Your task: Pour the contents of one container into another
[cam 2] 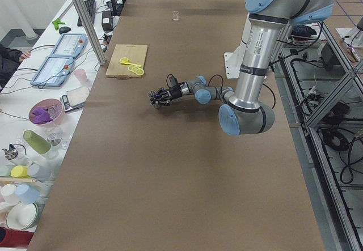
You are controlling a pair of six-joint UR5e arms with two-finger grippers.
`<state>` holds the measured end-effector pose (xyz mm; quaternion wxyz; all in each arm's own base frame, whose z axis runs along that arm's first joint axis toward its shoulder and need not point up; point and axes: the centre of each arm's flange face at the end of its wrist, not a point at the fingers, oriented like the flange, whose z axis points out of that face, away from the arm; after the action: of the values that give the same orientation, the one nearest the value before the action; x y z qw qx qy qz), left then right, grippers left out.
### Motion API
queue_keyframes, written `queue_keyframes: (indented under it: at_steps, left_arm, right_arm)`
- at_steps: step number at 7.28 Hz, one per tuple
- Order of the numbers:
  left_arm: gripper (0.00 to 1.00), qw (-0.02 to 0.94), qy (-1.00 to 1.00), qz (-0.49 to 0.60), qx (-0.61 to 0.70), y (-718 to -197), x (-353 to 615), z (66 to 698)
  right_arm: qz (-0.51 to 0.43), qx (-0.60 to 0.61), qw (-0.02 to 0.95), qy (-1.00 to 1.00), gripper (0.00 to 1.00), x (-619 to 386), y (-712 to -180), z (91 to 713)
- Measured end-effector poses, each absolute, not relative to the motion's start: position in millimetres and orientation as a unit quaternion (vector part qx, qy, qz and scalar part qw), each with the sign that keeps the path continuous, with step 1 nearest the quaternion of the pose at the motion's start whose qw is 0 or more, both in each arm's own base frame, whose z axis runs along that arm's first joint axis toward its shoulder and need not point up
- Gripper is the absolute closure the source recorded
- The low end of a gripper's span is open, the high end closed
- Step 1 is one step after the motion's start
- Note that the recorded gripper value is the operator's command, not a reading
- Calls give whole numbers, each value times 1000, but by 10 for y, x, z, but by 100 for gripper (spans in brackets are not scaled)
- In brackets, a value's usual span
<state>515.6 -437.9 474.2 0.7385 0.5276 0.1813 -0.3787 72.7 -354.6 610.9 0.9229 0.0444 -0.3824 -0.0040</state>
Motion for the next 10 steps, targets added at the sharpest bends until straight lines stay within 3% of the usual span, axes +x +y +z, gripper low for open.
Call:
queue_keyframes:
  at_steps: [1,10]
  left_arm:
    - [100,738,184,-380,527,-4378,5165,4717]
    - [100,732,246,-379,510,-4120,4913,3947]
  right_arm:
    - [-4,44,923,-382,0,727,-3546,6108]
    - [-38,66,920,-385,0,713,-3566,5998]
